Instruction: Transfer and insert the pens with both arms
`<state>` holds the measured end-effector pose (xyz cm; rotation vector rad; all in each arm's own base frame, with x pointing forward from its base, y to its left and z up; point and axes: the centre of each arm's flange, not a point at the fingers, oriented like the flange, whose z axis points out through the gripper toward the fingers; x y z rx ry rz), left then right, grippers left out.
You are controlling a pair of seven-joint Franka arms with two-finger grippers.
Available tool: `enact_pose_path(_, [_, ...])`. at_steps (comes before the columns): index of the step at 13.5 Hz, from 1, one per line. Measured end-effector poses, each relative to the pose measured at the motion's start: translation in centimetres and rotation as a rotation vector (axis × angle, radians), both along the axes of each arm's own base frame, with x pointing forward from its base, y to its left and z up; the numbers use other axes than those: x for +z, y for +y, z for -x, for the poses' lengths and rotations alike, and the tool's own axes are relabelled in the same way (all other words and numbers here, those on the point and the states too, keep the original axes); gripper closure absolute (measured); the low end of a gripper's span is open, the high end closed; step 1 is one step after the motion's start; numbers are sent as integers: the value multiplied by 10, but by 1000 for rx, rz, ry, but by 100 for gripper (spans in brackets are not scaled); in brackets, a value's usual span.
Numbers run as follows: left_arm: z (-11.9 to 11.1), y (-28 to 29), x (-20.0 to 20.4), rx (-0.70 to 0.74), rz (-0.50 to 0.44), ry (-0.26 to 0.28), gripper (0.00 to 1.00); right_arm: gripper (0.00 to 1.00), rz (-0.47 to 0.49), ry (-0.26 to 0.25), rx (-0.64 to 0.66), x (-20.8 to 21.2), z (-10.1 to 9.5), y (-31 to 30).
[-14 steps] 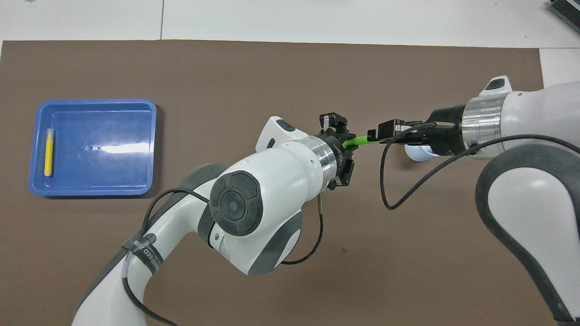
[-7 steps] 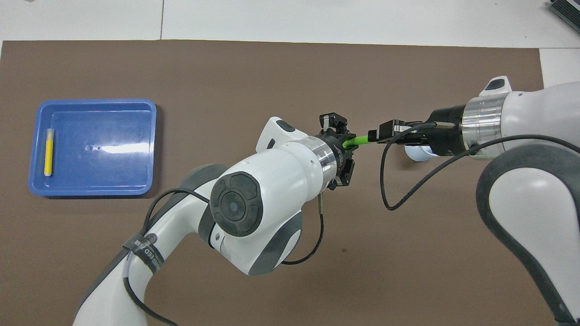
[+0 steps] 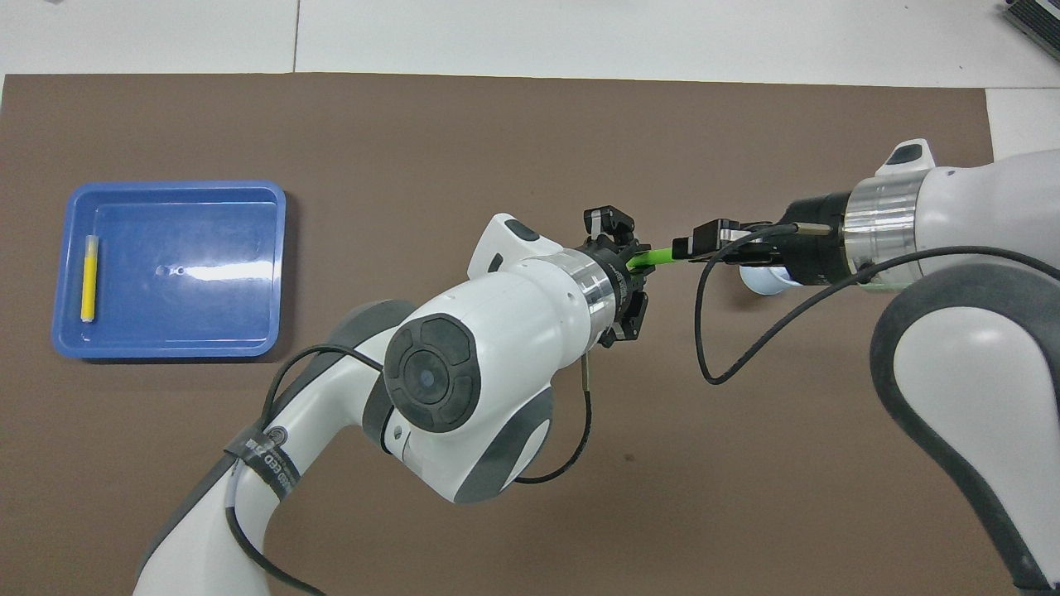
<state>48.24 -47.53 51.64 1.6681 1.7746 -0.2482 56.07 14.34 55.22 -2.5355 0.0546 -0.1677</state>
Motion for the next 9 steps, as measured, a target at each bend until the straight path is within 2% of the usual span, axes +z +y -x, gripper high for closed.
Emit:
enact_pose_path(2, [-5, 5, 0, 11, -3, -1, 49, 79, 17, 8, 16, -2, 1, -2])
enact_pose_path(3, [-10, 11, 0, 21, -6, -1, 42, 79, 32, 3, 22, -1, 1, -2])
enact_pose_path(5, [-25, 30, 3, 37, -27, 3, 40, 79, 59, -3, 33, 0, 1, -4])
enact_pose_path(7, [-44, 64, 8, 25, -89, 13, 40, 79, 147, -10, 70, 1, 1, -9])
enact_pose_path(9, [-61, 95, 13, -31, -149, -32, 39, 79, 256, -33, 139, 4, 1, -15])
